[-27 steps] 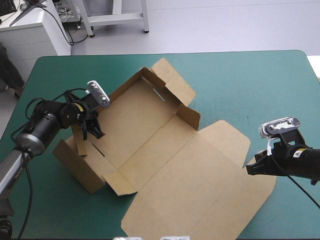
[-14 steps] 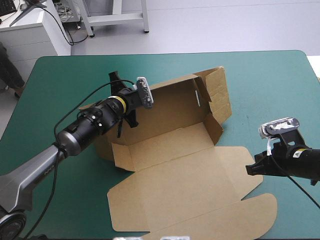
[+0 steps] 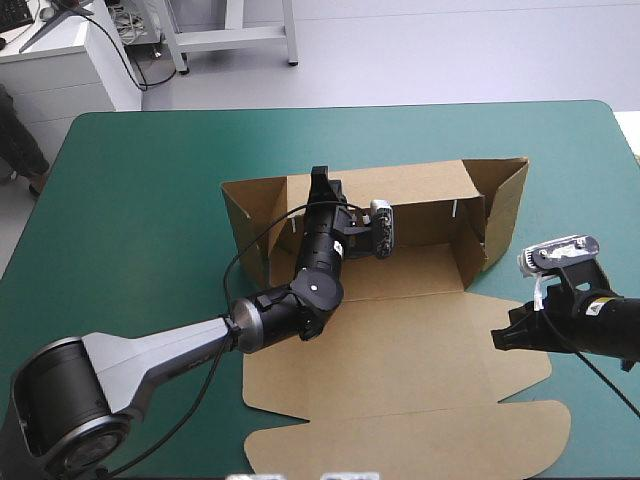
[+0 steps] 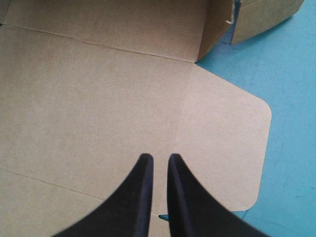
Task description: Fold the box
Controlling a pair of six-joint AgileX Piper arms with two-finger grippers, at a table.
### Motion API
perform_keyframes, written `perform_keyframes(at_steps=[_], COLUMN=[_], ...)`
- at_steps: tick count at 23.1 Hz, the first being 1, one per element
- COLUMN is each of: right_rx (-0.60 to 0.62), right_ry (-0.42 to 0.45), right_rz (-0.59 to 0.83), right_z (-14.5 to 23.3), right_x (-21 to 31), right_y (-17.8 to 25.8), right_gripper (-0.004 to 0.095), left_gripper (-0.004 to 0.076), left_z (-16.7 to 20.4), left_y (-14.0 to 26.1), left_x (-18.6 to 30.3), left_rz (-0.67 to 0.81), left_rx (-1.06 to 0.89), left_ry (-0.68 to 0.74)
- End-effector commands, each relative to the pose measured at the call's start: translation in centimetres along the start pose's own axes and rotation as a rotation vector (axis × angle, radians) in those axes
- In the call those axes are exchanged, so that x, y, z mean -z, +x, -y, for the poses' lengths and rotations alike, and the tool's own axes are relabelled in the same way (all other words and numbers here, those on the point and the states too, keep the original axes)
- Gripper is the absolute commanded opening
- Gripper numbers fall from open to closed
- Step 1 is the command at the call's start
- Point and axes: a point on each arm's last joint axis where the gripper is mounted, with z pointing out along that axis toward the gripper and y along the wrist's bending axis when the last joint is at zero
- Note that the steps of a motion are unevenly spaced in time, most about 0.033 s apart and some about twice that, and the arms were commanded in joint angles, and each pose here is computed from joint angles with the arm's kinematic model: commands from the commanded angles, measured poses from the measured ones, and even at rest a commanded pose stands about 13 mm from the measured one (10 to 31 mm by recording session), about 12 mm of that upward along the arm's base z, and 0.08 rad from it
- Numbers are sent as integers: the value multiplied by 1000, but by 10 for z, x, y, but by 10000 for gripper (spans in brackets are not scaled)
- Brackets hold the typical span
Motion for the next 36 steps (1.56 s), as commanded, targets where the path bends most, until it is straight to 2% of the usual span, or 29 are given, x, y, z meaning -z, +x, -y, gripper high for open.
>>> perform_keyframes(at_steps=[1, 10, 13, 15, 20, 21, 22, 24, 27, 28, 31, 33, 36], right_rx=[-5, -5, -41, -63, -56, -66, -80, -90, -76, -120, -136, -151, -156], right_ry=[4, 18, 16, 12, -11, -39, -70, -115, -93, -61, 59, 150, 226], right_rz=[72, 104, 104, 100, 54, 52, 64, 85, 145, 214, 341, 377, 368], right_z=[-1, 0, 0, 0, -3, -5, -8, -12, -10, -6, 2, 10, 23], right_x=[8, 8, 8, 8, 8, 8, 8, 9, 9, 12, 32, 45, 48], right_y=[-8, -10, -10, -10, -6, -6, -7, -9, -15, -21, -41, -56, -80], right_gripper=[89, 90, 128, 209, 557, 679, 723, 724, 713, 703, 667, 642, 588], left_gripper=[-8, -8, -8, -8, -8, -8, -8, -8, -8, -8, -8, -8, -8], left_z=[-21, -20, -19, -19, -18, -18, -18, -18, -17, -17, -12, -10, -8], left_y=[-3, -4, -7, -8, -10, -10, -10, -10, -9, -9, -20, -27, -32], left_x=[7, 8, 9, 10, 12, 12, 12, 12, 11, 12, 21, 26, 31], left_rz=[4, 7, 17, 18, 25, 25, 25, 25, 21, 17, 53, 78, 95], left_rx=[38, 36, 34, 34, 32, 32, 30, 26, 4, -5, -49, -54, -58], left_ry=[-85, -83, -80, -80, -79, -79, -79, -79, -78, -80, -73, -68, -66])
